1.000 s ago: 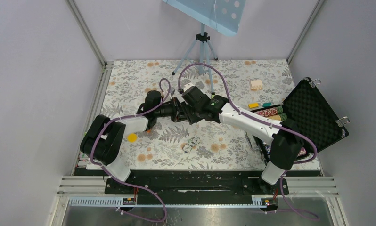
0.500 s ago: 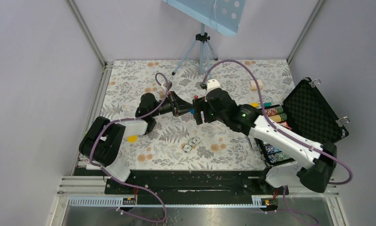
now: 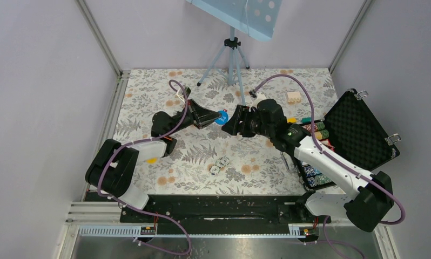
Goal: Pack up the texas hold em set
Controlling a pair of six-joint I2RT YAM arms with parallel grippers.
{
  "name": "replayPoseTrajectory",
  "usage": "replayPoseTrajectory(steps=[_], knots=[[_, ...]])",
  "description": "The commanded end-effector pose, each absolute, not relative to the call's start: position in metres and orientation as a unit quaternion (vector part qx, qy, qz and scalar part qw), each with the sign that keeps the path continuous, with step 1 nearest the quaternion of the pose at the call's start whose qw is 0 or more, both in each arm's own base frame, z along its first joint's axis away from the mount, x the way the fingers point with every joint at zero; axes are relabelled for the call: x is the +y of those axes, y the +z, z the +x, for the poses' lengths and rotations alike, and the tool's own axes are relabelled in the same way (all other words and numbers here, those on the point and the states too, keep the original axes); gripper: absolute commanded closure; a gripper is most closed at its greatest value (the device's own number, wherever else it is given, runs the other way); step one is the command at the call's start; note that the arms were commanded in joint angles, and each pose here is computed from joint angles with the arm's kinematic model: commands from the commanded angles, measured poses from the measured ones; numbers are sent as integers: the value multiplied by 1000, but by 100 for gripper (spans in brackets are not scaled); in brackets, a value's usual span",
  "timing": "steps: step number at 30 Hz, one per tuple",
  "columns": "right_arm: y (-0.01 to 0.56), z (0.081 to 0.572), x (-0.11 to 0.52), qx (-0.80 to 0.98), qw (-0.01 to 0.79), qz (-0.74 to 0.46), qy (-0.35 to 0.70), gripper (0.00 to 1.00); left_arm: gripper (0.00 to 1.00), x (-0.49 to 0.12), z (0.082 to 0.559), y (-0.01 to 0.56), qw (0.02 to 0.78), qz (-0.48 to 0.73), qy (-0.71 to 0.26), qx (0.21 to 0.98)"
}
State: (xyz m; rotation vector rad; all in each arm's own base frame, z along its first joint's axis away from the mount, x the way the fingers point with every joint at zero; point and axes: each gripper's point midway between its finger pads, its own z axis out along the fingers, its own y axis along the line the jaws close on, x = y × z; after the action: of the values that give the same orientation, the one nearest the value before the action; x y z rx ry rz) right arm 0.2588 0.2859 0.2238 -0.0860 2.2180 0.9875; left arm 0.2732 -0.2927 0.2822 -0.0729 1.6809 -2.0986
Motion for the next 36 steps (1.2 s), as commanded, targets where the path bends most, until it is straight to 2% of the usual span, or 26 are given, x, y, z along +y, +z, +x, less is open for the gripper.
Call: replayPoseTrajectory(steps=[1,7,16,29,36], knots=[[273,254,303,805,365,-41,466,35,100,-289,267,301,262,0,-768,584],[285,247,306,792,364,-59,487,44,100,-288,271,297,270,-11,-761,590],[291,253,302,786,381,-40,485,44,100,-287,267,305,283,1,-757,589],[305,266,317,765,374,-23,524,54,100,-284,255,309,281,9,-771,572],[304,262,320,762,363,-25,535,66,100,-284,256,310,281,7,-772,570]])
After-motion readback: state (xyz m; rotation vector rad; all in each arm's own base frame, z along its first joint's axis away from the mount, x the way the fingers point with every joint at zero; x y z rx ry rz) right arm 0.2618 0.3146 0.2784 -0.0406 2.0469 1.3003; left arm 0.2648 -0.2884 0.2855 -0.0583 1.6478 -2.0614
